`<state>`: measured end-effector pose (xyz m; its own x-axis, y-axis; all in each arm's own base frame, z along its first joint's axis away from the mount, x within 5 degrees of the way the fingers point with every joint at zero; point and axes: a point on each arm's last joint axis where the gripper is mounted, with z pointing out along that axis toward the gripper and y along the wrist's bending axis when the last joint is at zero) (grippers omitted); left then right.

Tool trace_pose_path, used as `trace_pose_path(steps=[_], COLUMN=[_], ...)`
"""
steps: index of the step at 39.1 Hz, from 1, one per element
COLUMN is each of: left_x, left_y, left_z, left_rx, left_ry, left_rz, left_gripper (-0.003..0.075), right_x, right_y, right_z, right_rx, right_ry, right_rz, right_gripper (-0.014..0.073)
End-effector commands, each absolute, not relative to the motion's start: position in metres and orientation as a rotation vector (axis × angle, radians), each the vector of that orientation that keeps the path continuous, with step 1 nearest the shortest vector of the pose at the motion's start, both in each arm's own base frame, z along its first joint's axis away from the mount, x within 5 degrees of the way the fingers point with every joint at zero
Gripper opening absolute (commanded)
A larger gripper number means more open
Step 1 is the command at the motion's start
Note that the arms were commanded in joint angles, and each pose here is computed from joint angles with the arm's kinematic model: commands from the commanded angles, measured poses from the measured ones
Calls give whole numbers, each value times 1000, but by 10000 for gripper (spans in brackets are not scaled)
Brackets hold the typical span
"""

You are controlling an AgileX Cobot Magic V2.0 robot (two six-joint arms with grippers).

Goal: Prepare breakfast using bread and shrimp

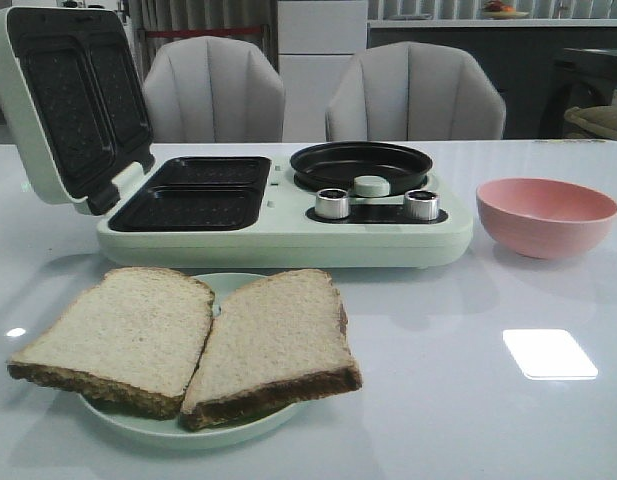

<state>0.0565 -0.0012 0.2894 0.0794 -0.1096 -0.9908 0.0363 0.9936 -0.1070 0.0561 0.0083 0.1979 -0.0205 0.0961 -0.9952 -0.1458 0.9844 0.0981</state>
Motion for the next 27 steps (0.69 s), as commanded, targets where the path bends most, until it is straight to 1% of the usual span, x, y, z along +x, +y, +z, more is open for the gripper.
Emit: trace_pose_path(steps=[1,9,12,14,17,19,23,25,27], left_x=[60,62,62,62,62,62,63,64,65], left_y=[-2,-2,-2,-2,-3,-3,-4,-4,-4], left_z=[305,303,303,303,303,303,302,301,301], left_rx=[-64,-65,-58,-34,-11,-3,2,2,2], left_ry=[1431,1446,1451,1451,1451,1451,1464,1473,1477], left_rz=[-123,-122,-116,-99,-91,-99,-102,-102,-101], left_gripper=[113,114,134,170,262,356,493,525,536], right_x=[53,53,53,53,53,53,53,53,53], right_y=[8,8,8,8,8,8,8,8,8], right_z=[212,212,212,212,212,212,212,212,212], right_rx=[-42,-42,-42,-42,-42,-42,-42,-42,-42], right_ry=[1456,1456,1456,1456,1456,1456,1456,1456,1456], right_rz=[185,185,185,185,185,185,185,185,185], right_gripper=[152,152,152,152,152,152,152,152,152])
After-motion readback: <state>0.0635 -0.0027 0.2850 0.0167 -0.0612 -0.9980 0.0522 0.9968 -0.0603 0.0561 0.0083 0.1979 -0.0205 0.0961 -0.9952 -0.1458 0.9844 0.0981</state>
